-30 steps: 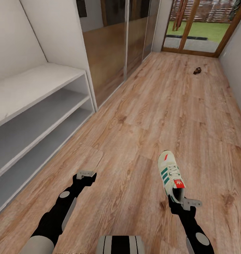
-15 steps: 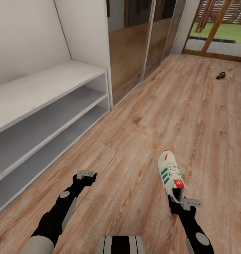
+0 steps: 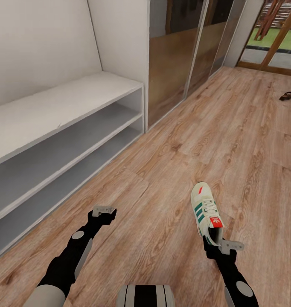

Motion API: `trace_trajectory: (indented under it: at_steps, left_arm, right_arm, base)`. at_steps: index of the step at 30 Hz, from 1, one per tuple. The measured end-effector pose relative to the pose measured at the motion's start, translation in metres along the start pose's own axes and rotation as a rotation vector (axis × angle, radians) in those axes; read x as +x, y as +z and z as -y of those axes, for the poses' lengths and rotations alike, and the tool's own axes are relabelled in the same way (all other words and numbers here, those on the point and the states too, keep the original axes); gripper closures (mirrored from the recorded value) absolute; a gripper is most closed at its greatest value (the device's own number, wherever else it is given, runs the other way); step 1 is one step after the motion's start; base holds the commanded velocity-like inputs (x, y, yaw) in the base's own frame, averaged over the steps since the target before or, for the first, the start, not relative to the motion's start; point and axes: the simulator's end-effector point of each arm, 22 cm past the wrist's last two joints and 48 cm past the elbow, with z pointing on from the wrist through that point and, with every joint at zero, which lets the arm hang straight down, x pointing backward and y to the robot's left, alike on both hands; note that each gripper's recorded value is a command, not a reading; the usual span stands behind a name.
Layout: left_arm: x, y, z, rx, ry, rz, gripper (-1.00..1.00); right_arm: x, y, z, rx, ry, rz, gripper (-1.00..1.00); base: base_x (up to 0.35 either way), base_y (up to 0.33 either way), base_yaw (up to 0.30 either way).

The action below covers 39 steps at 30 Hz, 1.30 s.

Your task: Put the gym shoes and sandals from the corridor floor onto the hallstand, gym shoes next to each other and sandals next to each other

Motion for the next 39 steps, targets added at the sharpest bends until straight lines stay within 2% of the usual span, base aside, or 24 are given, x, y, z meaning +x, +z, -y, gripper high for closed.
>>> trace_trajectory:
  at_steps: [32, 39]
  left_arm:
    - [0.000, 0.000, -0.002, -0.004, -0.003, 0.000, -1.00]
    - [-0.017, -0.006, -0.001, -0.003, 0.001, 0.027, -1.00]
  right_arm:
    - [0.002, 0.000, 0.001, 0.001, 0.001, -0.004, 1.00]
    - [-0.013, -0.003, 0.001, 0.000, 0.005, 0.025, 1.00]
  base:
    - [0.000, 0.000, 0.001]
    - [0.000, 0.000, 0.000]
